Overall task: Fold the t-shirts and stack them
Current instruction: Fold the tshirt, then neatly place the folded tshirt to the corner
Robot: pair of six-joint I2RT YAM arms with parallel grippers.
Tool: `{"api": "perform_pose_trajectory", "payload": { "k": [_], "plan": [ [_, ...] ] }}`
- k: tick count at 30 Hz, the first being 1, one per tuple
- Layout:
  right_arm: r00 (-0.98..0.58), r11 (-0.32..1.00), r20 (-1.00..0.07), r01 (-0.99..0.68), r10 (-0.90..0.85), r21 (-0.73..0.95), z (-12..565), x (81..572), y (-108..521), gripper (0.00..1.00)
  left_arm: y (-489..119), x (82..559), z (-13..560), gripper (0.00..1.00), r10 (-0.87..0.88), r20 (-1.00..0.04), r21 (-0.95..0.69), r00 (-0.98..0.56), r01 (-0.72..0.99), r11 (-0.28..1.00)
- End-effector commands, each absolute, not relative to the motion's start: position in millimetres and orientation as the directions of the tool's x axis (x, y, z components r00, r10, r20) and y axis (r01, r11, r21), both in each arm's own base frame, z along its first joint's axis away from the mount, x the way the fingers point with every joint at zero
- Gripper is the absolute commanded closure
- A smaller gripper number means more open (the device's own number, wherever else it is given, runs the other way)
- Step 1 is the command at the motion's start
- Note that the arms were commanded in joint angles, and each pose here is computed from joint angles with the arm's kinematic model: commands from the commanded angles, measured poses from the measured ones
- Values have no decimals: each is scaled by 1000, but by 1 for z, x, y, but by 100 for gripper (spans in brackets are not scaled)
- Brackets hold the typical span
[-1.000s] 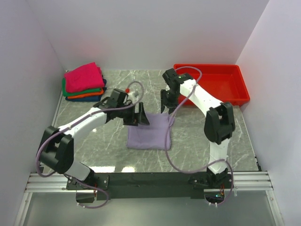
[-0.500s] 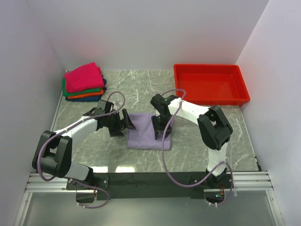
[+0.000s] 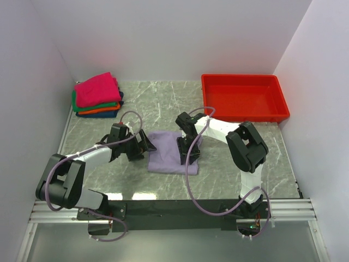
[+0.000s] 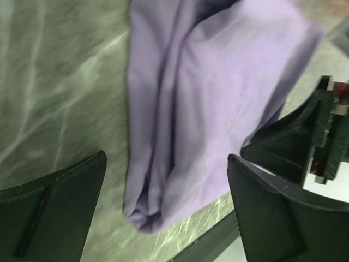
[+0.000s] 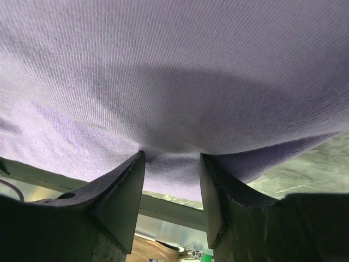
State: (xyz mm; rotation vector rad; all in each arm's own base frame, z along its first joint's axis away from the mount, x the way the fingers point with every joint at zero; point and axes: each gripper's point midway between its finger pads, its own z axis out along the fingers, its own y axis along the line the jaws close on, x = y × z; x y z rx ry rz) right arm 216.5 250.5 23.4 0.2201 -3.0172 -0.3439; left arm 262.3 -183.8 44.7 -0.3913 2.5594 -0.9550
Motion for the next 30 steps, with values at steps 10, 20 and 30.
{"api": "perform_pose_trajectory", "payload": {
  "k": [10,20,30],
  "plan": [
    [-985,960,58,-146,-164,241,21,216,247,48,-204,263,19,1,-318,-302,-765,-899,29,643],
    [-984,961,62,-149,-168,235,18,215,246,48,-233,248,6,1,-232,-272,-773,-934,69,630],
    [-985,961,62,-145,-164,237,16,215,246,48,-271,241,6,1,-111,-285,-751,-952,150,643]
  ]
}}
